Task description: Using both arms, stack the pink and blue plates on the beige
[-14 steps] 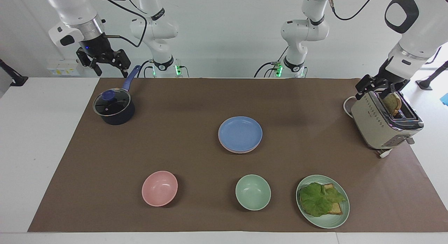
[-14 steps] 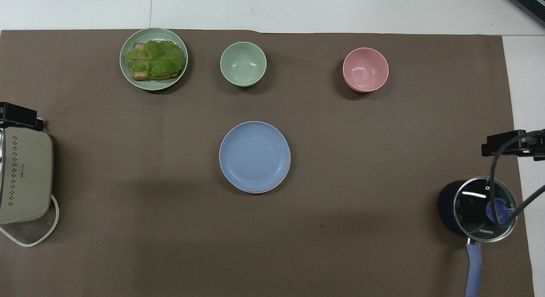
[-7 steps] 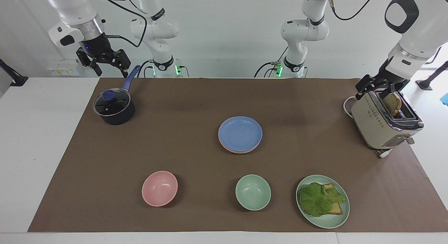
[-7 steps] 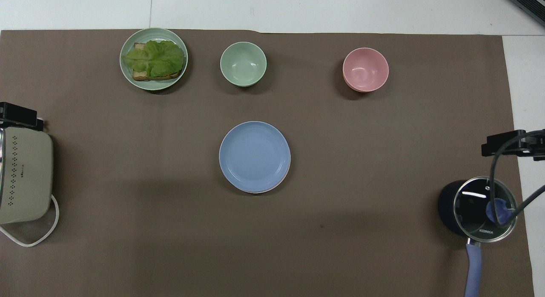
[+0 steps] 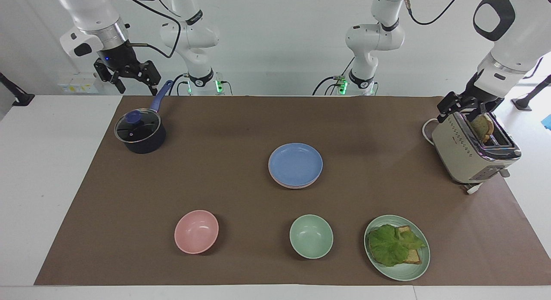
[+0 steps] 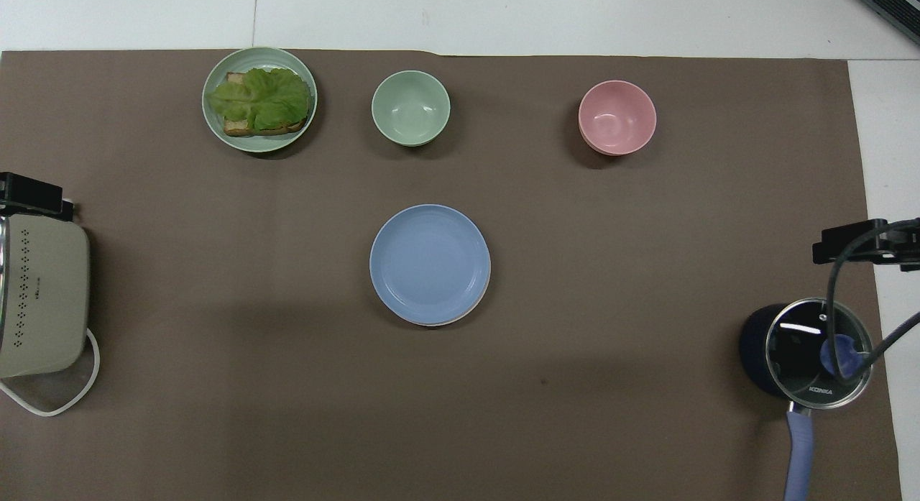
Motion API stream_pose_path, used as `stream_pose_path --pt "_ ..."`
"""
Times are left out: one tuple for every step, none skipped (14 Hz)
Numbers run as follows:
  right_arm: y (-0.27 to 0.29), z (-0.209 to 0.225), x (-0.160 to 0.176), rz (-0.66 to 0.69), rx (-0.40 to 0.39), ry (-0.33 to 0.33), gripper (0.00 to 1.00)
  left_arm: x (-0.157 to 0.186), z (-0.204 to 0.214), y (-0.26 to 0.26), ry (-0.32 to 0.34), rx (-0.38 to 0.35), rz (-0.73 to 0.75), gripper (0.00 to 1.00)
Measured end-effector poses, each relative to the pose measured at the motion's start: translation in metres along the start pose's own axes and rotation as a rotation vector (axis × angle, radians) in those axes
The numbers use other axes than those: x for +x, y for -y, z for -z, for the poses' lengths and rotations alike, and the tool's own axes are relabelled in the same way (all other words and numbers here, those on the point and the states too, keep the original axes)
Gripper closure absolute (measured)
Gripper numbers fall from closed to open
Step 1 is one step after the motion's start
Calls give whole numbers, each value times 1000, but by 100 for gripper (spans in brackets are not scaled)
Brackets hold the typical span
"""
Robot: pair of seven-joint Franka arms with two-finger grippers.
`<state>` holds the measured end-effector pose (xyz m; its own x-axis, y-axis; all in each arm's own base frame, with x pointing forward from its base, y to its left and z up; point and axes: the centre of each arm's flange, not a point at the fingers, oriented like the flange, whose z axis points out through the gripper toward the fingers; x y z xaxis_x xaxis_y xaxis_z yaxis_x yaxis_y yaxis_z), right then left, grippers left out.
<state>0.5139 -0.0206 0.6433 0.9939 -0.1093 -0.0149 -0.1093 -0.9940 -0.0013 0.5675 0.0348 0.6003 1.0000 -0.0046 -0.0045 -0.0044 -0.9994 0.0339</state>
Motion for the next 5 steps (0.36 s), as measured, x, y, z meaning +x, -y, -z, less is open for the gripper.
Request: stream_pose_path --pt "0 0 0 0 0 0 0 0 0 0 0 0 0 0" --pt "0 0 0 0 0 0 0 0 0 0 0 0 0 0" --pt "0 0 0 0 0 0 0 0 0 0 0 0 0 0" --pt "0 0 0 0 0 -2 0 0 0 0 0 0 0 0" --pt "0 0 0 0 0 -4 0 0 0 0 0 0 0 0"
